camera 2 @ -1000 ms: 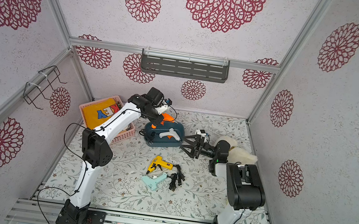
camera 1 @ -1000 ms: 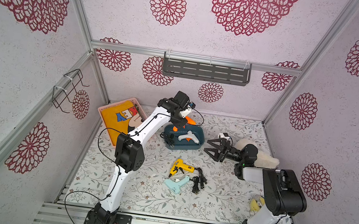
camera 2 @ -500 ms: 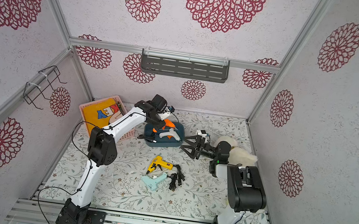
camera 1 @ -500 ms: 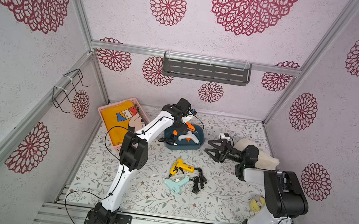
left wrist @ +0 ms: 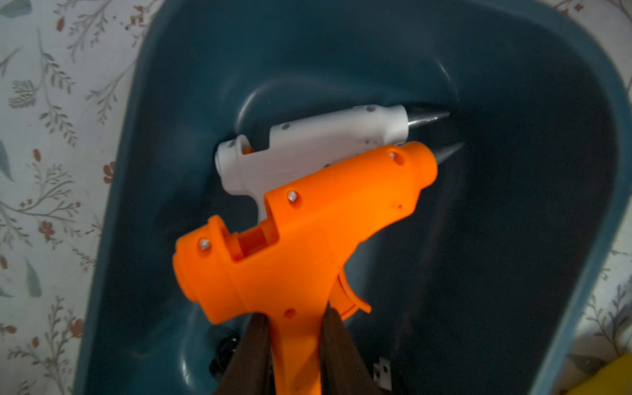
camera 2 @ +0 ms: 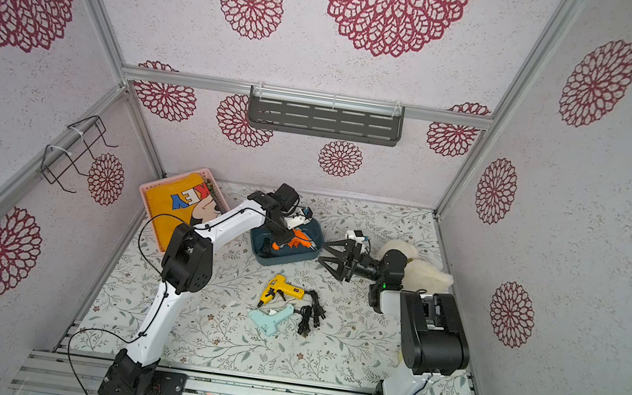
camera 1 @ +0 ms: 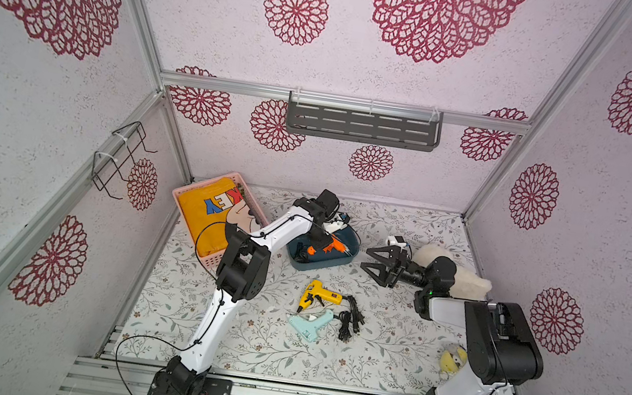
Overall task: Put the hot melt glue gun into the storage box
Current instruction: Place the hot melt adhesive gun in the storage box.
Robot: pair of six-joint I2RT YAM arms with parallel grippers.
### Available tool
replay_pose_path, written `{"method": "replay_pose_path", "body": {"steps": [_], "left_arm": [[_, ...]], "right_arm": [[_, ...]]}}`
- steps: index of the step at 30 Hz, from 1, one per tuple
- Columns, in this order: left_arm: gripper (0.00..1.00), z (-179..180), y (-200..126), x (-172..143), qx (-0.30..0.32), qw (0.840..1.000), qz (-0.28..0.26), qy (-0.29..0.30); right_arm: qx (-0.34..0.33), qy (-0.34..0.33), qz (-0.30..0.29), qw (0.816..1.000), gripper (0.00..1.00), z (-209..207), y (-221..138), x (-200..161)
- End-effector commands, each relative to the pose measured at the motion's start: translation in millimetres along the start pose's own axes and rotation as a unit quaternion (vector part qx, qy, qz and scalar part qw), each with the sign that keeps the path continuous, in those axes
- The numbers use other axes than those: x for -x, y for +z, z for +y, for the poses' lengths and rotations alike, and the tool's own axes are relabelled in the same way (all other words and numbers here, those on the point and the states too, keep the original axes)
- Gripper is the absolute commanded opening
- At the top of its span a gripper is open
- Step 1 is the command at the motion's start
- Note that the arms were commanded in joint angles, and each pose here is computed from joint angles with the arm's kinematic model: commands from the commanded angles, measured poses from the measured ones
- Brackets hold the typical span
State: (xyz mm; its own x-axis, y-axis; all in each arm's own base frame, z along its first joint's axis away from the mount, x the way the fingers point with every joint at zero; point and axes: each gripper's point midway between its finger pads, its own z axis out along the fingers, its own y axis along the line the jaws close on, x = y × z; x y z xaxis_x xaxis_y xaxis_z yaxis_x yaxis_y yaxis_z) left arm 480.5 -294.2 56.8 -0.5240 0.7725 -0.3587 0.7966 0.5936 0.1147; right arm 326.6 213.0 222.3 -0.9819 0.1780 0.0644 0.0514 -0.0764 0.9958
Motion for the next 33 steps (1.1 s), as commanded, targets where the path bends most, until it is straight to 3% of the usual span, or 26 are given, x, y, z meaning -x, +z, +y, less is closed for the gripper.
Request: {"method": "replay_pose_path", "body": {"steps": [1,8,14,17,21,25,27,30,32,33], "left_arm": [[0.17,-7.7,9.0,1.6,-0.014,1.0,-0.006,0.01],[0.59,2.1,-9.3,14.0,0.018,0.999,-0.023,0.016],[0.71,16.1,-86.3,59.9,0.069,0.992,-0.103,0.029],[0.75,27.9,-125.1,67.7,0.105,0.986,-0.125,0.018],[0.77,49.0,-182.6,59.5,0.16,0.975,-0.142,-0.062],[0.71,44.1,-221.1,25.9,0.132,0.968,-0.13,-0.171],[0.7,28.2,-228.2,-1.0,0.112,0.966,-0.107,-0.205],[0.68,3.4,-218.6,-40.1,0.078,0.959,-0.079,-0.26],[0.68,-7.5,-211.0,-65.6,0.071,0.949,-0.065,-0.3],[0.68,-13.1,-207.6,-77.5,0.065,0.944,-0.059,-0.319]], "right_arm": [[0.012,-0.04,-0.003,0.999,0.68,14.9,-3.5,-4.8],[0.014,-0.043,-0.006,0.999,0.69,17.1,-4.8,-4.0],[0.015,-0.047,-0.008,0.999,0.69,22.3,-4.8,-1.1],[0.013,-0.048,-0.007,0.999,0.69,23.8,-4.3,-0.1],[-0.003,-0.049,-0.002,0.999,0.69,16.8,-4.0,-0.1],[-0.058,-0.062,-0.007,0.996,0.68,-3.0,-3.6,7.0],[-0.192,-0.098,-0.016,0.976,0.69,-38.8,-12.1,17.8],[-0.424,-0.16,0.039,0.891,0.7,-94.2,-40.0,24.0],[-0.503,-0.199,0.062,0.839,0.7,-110.5,-54.6,24.4],[-0.522,-0.215,0.064,0.823,0.7,-112.3,-58.3,23.6]]}}
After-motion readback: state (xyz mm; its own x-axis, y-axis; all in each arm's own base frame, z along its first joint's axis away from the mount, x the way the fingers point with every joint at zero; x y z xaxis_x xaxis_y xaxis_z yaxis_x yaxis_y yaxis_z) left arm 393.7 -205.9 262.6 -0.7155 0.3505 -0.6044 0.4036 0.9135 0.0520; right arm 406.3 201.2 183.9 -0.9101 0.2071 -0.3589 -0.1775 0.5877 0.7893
